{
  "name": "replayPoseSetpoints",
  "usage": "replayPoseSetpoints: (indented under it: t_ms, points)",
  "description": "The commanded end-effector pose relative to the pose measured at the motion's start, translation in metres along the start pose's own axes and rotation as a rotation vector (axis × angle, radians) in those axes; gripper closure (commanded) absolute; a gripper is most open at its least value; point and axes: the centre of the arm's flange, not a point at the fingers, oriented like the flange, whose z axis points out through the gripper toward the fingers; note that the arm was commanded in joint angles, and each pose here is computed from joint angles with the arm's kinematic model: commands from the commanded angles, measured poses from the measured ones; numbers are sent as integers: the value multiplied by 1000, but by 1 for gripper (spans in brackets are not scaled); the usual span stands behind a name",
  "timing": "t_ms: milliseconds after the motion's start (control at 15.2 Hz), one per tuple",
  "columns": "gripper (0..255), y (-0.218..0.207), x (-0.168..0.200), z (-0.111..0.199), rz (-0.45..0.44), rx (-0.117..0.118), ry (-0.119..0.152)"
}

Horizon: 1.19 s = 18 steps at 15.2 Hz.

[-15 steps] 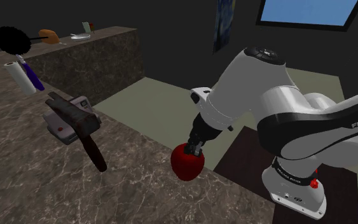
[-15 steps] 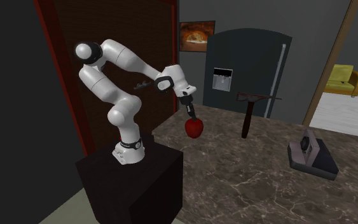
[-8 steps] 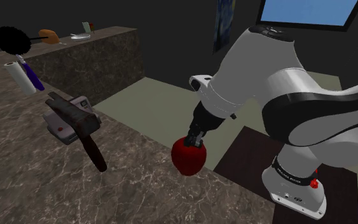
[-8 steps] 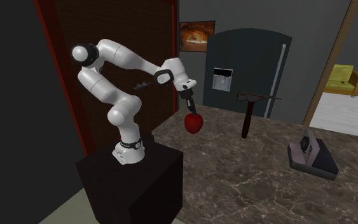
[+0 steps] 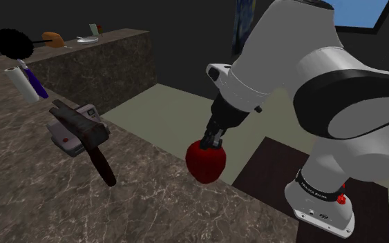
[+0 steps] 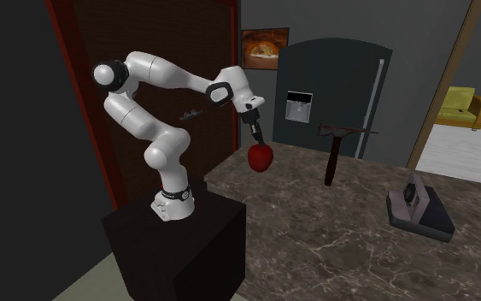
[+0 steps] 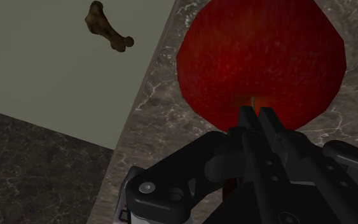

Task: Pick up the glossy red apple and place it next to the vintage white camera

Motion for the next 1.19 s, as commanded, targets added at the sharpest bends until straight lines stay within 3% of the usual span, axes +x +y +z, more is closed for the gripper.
replayPoseSetpoints:
  t_ms: [0,1122]
  points:
    - [255,1,5,-11,0,0,0]
    - [255,5,41,-93,0,0,0]
